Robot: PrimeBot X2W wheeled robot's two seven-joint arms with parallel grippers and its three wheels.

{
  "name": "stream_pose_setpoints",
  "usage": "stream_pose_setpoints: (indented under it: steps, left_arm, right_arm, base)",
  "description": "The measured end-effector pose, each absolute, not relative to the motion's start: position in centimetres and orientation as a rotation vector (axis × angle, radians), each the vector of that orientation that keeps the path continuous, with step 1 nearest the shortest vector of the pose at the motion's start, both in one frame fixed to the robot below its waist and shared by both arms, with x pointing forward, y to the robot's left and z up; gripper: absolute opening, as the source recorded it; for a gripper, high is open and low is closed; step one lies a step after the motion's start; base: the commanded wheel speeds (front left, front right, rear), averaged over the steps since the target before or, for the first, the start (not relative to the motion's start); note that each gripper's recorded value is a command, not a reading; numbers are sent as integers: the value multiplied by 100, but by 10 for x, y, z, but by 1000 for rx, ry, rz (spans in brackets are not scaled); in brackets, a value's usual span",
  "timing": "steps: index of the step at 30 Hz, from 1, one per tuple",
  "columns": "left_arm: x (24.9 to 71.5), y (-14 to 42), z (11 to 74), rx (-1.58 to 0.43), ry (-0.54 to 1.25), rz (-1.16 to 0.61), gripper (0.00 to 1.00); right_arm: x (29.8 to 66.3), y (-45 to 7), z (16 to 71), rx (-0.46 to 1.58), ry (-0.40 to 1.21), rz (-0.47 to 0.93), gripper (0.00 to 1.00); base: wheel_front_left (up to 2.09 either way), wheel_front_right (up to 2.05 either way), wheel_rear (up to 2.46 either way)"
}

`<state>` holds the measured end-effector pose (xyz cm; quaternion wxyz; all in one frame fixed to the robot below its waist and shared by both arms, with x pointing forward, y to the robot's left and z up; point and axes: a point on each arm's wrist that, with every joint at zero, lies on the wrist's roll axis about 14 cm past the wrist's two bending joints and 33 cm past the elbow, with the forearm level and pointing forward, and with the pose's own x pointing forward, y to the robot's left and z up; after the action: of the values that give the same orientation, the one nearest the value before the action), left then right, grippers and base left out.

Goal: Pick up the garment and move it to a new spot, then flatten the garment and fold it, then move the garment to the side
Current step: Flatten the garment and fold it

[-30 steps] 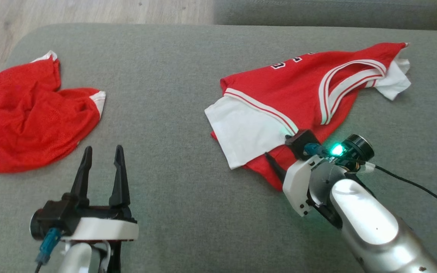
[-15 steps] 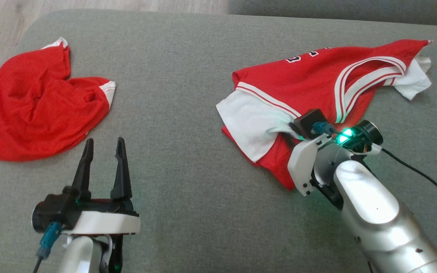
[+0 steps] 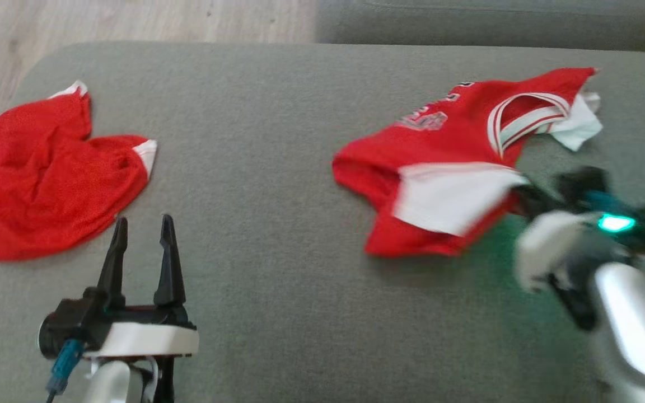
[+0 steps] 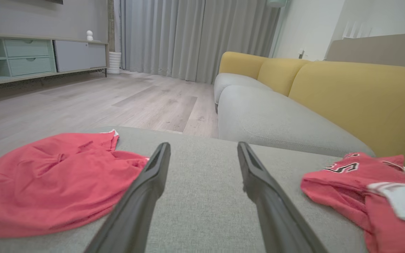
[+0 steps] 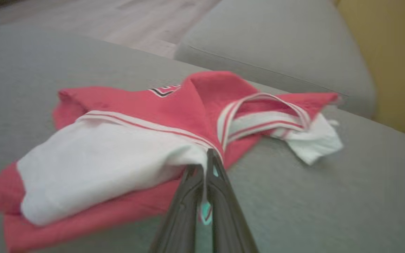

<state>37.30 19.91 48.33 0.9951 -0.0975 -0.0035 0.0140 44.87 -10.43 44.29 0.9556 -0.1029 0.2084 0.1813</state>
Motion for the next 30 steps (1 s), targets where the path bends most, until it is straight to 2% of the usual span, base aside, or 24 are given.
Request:
stream_pose_setpoints:
  steps: [3, 5, 6, 7, 12, 16, 20, 26, 30]
  left_arm:
    - [373, 191, 482, -200, -2, 4, 100]
    - [374, 188, 482, -200, -1, -5, 100]
    - [375, 185, 482, -198, -2, -14, 100]
    - [377, 182, 483, -196, -5, -24, 100]
    - [380, 173, 487, -199, -15, -53, 100]
    - [379, 171, 492, -197, -28, -61, 100]
    - [373, 170, 493, -197, -29, -62, 100]
    - [365, 173, 486, -196, -8, -47, 100]
    - [366, 174, 482, -196, 3, -44, 100]
  right_arm:
    - [435, -166, 446, -233, 454, 203, 0]
    - [430, -183, 445, -237, 467, 152, 0]
    - [426, -199, 445, -241, 480, 109, 85]
    - [421, -213, 443, -245, 497, 67, 100]
    - [406, -238, 444, -207, 505, -43, 100]
    - [409, -227, 470, -112, 356, -58, 100]
    - [410, -207, 490, -1, 247, -13, 100]
    - [382, -156, 450, 56, 402, 134, 100]
    - [377, -135, 429, -42, 500, 201, 100]
  base:
    - [0, 0, 0]
    - [0, 0, 0]
    - [0, 0, 0]
    - [0, 0, 0]
    - [0, 0, 0]
    - [0, 0, 0]
    - [0, 0, 0]
    - [0, 0, 0]
    - [0, 0, 0]
